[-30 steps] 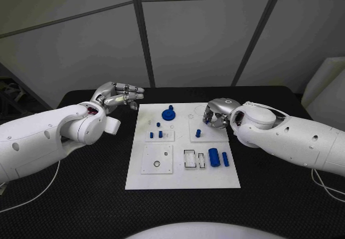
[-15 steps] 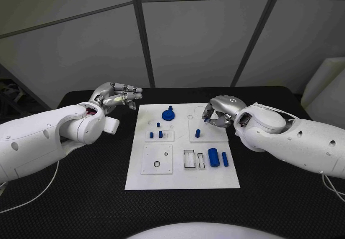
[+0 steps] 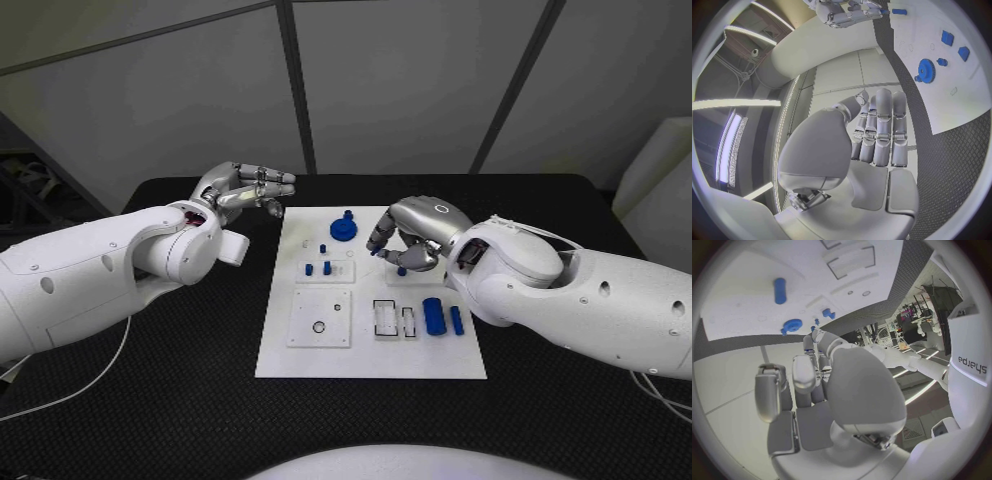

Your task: Assemble the parts on the task board

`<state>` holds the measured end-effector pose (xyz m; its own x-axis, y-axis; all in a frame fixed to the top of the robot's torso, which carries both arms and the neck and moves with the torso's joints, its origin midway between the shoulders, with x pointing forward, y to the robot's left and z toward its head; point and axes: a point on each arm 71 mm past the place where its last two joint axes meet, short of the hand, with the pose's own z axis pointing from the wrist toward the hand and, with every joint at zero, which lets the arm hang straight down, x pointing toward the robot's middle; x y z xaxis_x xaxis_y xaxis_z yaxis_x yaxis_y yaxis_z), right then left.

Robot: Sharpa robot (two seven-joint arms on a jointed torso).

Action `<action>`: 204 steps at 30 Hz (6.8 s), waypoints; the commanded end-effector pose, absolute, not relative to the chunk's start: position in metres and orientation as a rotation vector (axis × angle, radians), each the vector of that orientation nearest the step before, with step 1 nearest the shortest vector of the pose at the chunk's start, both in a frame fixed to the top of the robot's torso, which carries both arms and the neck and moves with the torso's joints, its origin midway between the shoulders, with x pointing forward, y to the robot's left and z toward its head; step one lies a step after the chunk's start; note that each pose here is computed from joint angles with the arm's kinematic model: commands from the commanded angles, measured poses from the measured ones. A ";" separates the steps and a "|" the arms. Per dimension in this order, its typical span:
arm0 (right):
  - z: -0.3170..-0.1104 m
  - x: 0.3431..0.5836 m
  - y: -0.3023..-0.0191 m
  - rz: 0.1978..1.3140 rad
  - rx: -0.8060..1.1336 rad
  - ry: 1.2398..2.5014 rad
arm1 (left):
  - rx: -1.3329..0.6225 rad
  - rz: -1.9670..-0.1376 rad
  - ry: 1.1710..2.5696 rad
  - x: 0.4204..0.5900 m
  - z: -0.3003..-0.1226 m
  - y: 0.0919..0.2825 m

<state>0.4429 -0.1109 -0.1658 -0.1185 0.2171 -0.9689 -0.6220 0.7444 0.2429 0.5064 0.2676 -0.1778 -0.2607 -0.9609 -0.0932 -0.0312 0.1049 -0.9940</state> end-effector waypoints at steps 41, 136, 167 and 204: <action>-0.224 0.421 -0.049 0.851 -0.477 1.707 | -1.027 -1.345 1.494 0.506 -0.177 0.253; -0.197 0.460 -0.138 0.481 -0.366 1.767 | -1.026 -1.354 1.511 0.506 -0.178 0.256; -0.196 0.464 -0.136 0.483 -0.361 1.719 | -1.031 -1.348 1.516 0.506 -0.179 0.257; -0.198 0.395 -0.023 0.953 -0.453 1.679 | -1.030 -1.354 1.516 0.508 -0.180 0.249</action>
<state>0.3957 -0.0246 -0.1965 -0.3163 0.1790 -0.9316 -0.6953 0.6244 0.3560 0.5076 0.2504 -0.1815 -0.3102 -0.9484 -0.0664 -0.0520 0.0867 -0.9949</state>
